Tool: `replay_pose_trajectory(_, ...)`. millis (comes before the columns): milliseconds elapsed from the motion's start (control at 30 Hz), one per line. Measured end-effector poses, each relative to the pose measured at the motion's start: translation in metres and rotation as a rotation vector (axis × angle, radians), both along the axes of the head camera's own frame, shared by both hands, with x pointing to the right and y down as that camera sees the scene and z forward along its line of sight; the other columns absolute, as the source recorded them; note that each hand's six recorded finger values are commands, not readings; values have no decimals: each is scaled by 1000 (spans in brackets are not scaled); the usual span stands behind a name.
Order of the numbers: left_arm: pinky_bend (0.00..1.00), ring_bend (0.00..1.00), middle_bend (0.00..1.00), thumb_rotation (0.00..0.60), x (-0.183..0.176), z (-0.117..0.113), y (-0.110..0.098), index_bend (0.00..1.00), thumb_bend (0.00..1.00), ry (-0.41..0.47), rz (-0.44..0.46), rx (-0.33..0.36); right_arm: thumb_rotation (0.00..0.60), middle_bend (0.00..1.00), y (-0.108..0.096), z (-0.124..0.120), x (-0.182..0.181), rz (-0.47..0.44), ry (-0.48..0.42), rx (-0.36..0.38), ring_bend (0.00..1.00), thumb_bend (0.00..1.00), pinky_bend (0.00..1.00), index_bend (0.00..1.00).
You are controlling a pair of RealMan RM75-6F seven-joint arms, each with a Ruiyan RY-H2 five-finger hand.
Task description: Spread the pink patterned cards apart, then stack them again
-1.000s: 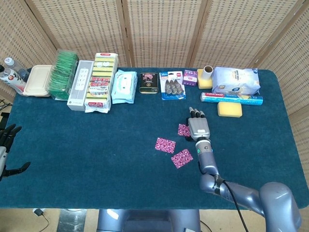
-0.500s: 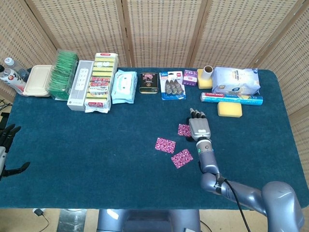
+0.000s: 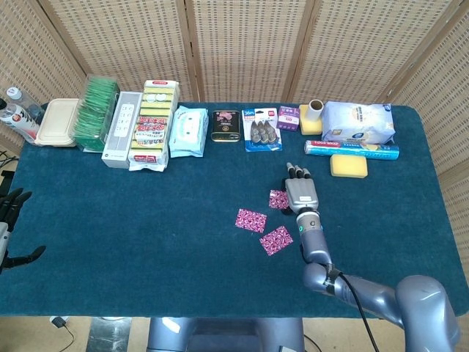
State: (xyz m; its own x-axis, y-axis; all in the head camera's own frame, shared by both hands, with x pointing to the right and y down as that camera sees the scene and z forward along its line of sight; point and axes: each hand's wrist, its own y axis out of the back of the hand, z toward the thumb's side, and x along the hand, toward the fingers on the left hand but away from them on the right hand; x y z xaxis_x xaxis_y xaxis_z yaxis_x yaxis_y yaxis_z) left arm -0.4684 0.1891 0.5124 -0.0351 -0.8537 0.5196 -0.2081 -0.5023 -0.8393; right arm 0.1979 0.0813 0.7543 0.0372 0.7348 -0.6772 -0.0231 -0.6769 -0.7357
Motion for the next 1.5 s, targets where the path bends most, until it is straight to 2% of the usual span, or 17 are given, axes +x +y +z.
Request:
replay_pose_trajectory(267,69,0,0,600,1,1,0,0,199,0,3,-3,569,0,5,-14,-15,-46,-40,1,0,240,46,418)
replay_pose_trajectory(500,69,0,0,600,1,1,0,0,198,-1,2,-5,567,0,20,-42,-50,-114,-137,-5,0,240,46,418)
replay_pose_trajectory(633,69,0,0,600,2,1,0,0,199,2,3,-7,568,0,27,-52,-64,-124,-146,-9,0,240,46,418)
replay_pose_trajectory(867,69,0,0,600,-2,-2,0,0,198,14,-9,1,567,0,33,-43,-75,-87,-76,-50,0,240,46,418)
replay_pose_trajectory(1133,69,0,0,600,-2,-2,-1,0,199,22,-2,-6,569,0,39,-39,-82,5,-27,-88,0,240,44,412)
replay_pose_trajectory(1500,69,0,0,600,-2,-3,0,0,198,30,4,-8,569,0,46,-38,-95,74,-32,-97,0,251,43,412)
